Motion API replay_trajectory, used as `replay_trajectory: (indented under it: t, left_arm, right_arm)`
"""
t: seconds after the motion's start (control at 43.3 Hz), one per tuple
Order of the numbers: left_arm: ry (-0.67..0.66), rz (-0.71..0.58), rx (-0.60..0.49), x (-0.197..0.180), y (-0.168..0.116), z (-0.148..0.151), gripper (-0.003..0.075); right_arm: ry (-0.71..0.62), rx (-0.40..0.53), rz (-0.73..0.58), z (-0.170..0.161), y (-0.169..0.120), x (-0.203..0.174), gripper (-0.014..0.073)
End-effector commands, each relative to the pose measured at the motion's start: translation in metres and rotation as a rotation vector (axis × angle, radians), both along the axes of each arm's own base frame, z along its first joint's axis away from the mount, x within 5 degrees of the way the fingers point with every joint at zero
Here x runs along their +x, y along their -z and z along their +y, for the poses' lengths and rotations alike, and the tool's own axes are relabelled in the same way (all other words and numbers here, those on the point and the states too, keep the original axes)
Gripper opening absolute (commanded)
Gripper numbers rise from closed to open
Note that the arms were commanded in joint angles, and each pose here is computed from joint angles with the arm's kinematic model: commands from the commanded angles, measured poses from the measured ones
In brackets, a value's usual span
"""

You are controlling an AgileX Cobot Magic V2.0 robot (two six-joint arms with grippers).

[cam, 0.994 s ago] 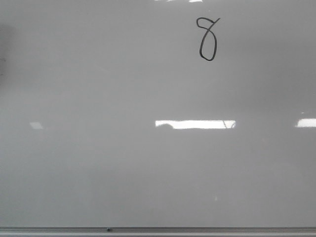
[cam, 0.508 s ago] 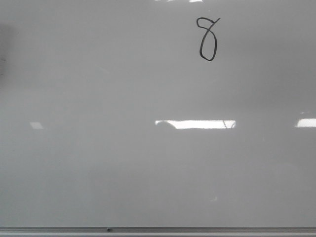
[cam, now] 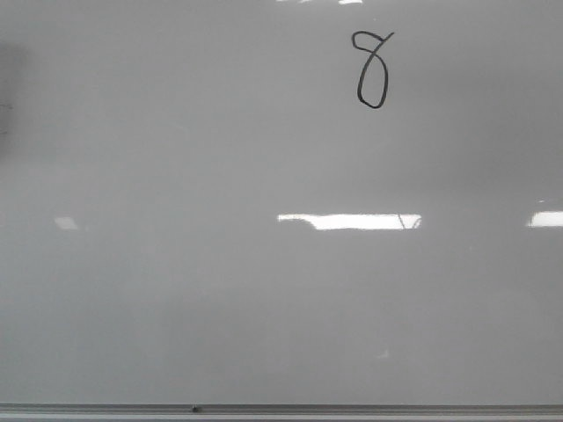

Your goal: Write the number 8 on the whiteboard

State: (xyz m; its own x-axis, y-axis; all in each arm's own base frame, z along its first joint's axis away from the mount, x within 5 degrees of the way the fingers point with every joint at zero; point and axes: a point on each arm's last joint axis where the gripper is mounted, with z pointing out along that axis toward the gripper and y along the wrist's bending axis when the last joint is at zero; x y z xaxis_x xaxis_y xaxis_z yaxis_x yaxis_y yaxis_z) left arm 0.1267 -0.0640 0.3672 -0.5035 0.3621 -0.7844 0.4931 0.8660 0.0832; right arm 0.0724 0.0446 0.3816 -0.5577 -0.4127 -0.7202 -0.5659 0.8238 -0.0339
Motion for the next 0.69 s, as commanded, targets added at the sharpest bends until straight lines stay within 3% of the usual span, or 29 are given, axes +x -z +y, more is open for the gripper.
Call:
replay_trajectory:
  t: [0.0,0.231,0.462,0.67]
  left_arm:
    - [-0.066,-0.150,-0.099,-0.006,-0.004,0.012,-0.0021]
    - [-0.266,-0.440,-0.215,-0.037,0.056,0.045,-0.0021]
    - [-0.391,-0.600,-0.226,-0.064,0.123,0.059,-0.0021]
    - [-0.443,-0.729,-0.257,-0.071,0.155,0.063,-0.0021]
  right_arm:
    - [0.012,0.037,-0.081,0.000,-0.013,0.002,-0.0108]
    - [0.012,0.037,-0.081,0.000,-0.013,0.002,-0.0108]
    - [0.012,0.037,-0.081,0.000,-0.013,0.002,-0.0108]
    - [0.012,0.037,-0.081,0.000,-0.013,0.002,-0.0108]
